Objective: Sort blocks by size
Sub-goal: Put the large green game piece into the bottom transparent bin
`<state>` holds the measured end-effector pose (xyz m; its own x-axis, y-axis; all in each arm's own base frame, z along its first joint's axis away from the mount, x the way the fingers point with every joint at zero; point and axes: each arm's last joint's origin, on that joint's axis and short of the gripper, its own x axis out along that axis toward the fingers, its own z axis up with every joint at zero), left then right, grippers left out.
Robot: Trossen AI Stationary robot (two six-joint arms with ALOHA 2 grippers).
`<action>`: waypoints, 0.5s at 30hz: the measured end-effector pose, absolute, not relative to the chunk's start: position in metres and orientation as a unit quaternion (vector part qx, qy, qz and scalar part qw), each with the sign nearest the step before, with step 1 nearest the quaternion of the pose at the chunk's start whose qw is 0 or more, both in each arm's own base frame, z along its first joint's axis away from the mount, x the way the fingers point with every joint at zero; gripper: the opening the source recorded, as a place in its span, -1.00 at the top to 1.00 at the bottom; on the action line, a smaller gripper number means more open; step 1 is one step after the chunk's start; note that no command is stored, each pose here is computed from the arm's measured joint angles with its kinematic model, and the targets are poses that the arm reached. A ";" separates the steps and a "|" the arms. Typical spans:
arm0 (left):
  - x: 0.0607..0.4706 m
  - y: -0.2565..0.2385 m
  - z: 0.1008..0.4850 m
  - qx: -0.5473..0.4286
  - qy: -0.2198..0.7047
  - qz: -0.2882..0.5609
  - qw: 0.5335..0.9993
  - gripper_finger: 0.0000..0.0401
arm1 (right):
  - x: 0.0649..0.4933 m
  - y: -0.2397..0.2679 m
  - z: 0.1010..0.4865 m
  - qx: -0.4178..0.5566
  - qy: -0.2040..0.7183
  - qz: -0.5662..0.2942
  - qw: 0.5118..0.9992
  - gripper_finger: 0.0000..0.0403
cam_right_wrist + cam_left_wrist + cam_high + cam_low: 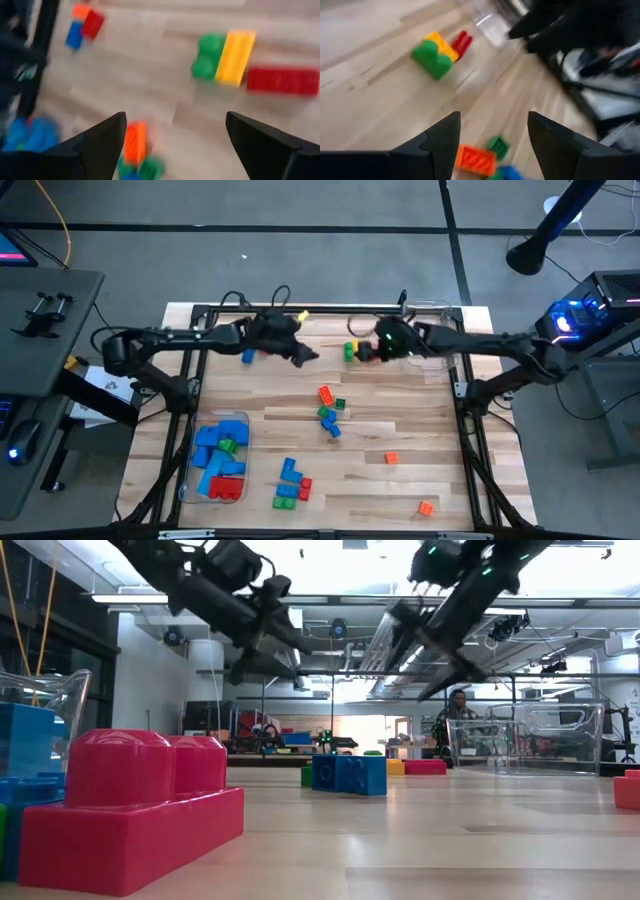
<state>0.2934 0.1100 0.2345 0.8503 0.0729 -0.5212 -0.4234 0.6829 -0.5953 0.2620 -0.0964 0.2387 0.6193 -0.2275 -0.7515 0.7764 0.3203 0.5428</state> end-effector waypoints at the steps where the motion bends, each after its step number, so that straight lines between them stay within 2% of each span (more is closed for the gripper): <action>1: 0.293 0.115 0.235 -0.385 0.225 0.136 0.885 -0.08 | 0.268 -0.104 0.237 0.476 0.290 -0.337 0.759 -0.67; 5: 0.287 0.126 0.255 -0.389 0.165 0.112 0.899 -0.08 | 0.308 -0.129 0.226 0.454 0.347 -0.338 0.748 -0.63; 8: 0.274 0.128 0.278 -0.378 0.115 0.108 0.912 -0.08 | 0.337 -0.143 0.217 0.401 0.416 -0.356 0.735 -0.61; 12: 0.250 0.123 0.313 -0.351 0.051 0.108 0.929 -0.08 | 0.361 -0.161 0.207 0.336 0.483 -0.404 0.701 -0.58; 15: 0.233 0.115 0.333 -0.324 0.016 0.109 0.940 -0.08 | 0.375 -0.170 0.201 0.317 0.508 -0.405 0.691 -0.54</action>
